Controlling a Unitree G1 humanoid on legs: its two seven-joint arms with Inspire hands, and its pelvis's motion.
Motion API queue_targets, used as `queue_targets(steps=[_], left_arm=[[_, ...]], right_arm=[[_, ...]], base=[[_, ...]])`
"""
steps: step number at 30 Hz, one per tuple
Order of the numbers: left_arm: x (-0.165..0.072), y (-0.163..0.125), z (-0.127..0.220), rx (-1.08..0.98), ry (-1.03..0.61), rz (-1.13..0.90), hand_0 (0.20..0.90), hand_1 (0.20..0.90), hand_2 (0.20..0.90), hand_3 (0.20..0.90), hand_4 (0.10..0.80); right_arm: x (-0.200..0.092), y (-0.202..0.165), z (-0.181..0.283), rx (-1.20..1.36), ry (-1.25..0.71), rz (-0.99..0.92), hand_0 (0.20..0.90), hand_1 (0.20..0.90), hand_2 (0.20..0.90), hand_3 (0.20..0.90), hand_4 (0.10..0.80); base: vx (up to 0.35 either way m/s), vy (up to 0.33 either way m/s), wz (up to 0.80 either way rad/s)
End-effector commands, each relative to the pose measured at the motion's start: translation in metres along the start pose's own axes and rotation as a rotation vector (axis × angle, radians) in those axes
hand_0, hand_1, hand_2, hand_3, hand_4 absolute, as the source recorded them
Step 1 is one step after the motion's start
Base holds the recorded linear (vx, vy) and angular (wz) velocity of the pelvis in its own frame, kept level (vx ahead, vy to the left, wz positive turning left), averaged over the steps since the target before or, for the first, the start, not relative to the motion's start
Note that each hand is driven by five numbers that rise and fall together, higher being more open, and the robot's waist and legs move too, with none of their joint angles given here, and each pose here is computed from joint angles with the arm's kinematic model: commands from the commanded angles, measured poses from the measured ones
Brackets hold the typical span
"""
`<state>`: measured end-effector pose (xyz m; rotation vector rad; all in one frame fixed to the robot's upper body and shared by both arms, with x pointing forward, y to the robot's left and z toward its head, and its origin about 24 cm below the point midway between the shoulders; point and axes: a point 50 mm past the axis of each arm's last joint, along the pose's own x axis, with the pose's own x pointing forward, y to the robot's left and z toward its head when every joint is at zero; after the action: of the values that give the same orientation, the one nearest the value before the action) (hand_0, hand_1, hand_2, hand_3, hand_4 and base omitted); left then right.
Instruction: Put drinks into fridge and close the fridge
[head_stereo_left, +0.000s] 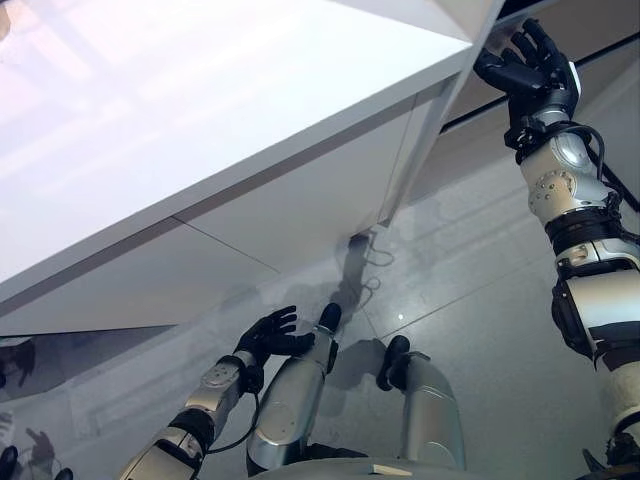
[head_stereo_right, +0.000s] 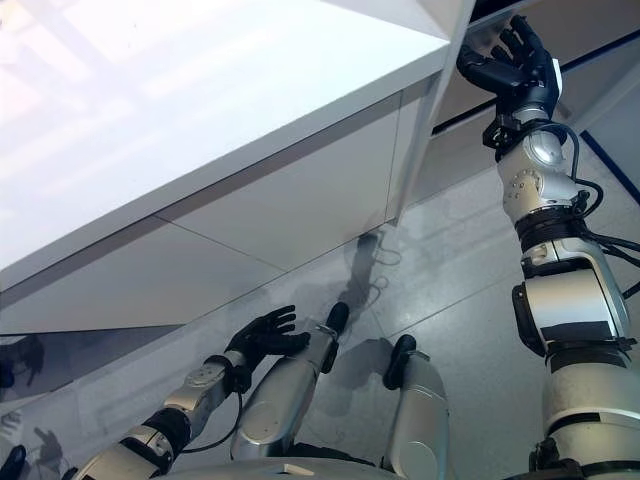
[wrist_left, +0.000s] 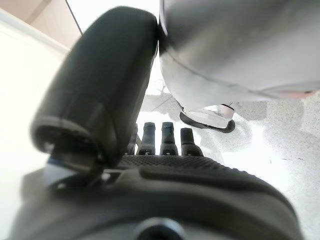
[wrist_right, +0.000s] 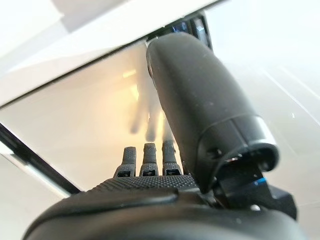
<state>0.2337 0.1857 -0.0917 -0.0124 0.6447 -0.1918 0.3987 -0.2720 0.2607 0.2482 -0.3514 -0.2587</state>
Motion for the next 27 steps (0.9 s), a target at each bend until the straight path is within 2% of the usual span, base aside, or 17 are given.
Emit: queue_targets(steps=[1, 6, 8, 11, 13, 16, 18, 19, 22, 27], left_arm=[[-0.023, 0.025, -0.031, 0.064, 0.088, 0.062, 0.9, 0.9, 0.9, 0.9, 0.8], [-0.021, 0.024, -0.03, 0.052, 0.085, 0.063, 0.9, 0.9, 0.9, 0.9, 0.8], [-0.023, 0.026, -0.035, 0.047, 0.108, 0.074, 0.9, 0.9, 0.9, 0.9, 0.8], [-0.026, 0.028, -0.048, 0.031, 0.174, 0.108, 0.9, 0.9, 0.9, 0.9, 0.8], [-0.028, 0.03, -0.054, 0.018, 0.199, 0.125, 0.9, 0.9, 0.9, 0.9, 0.8], [-0.038, 0.034, -0.073, -0.03, 0.249, 0.158, 0.9, 0.9, 0.9, 0.9, 0.8], [-0.045, 0.032, -0.085, -0.058, 0.272, 0.157, 0.9, 0.9, 0.9, 0.9, 0.8], [-0.045, 0.031, -0.087, -0.062, 0.275, 0.156, 0.9, 0.9, 0.9, 0.9, 0.8], [-0.052, 0.023, -0.102, -0.089, 0.301, 0.136, 0.9, 0.9, 0.9, 0.9, 0.8], [-0.057, 0.019, -0.113, -0.087, 0.338, 0.108, 0.9, 0.9, 0.9, 0.9, 0.8]], right_arm=[[0.003, 0.034, 0.088, 0.098, -0.402, 0.057, 0.9, 0.9, 0.9, 0.9, 0.8], [-0.004, 0.021, 0.072, 0.198, -0.416, -0.006, 0.9, 0.9, 0.9, 0.9, 0.8], [-0.009, 0.008, 0.049, 0.218, -0.349, -0.027, 0.9, 0.9, 0.9, 0.9, 0.8], [-0.036, -0.03, -0.03, 0.213, -0.129, -0.105, 0.9, 0.9, 0.9, 0.9, 0.8], [-0.051, -0.04, -0.062, 0.111, -0.007, -0.1, 0.9, 0.9, 0.9, 0.9, 0.8], [-0.107, -0.073, -0.142, -0.134, 0.316, -0.017, 0.9, 0.9, 0.9, 0.9, 0.8], [-0.151, -0.1, -0.179, -0.161, 0.504, -0.022, 0.9, 0.9, 0.9, 0.9, 0.8], [-0.158, -0.105, -0.185, -0.158, 0.539, -0.023, 0.9, 0.9, 0.9, 0.9, 0.8], [-0.236, -0.132, -0.231, -0.181, 0.801, -0.058, 0.9, 0.9, 0.9, 0.9, 0.8], [-0.298, -0.141, -0.258, -0.235, 1.041, -0.082, 0.9, 0.9, 0.9, 0.9, 0.8]], base=[[-0.039, -0.02, -0.02], [-0.028, -0.011, -0.09], [0.005, -0.023, -0.16], [0.033, -0.072, -0.15], [0.057, -0.066, -0.29], [0.098, -0.083, -0.3], [0.068, -0.063, -0.27], [0.041, -0.068, -0.23], [0.022, -0.077, -0.16], [0.002, -0.056, -0.09]])
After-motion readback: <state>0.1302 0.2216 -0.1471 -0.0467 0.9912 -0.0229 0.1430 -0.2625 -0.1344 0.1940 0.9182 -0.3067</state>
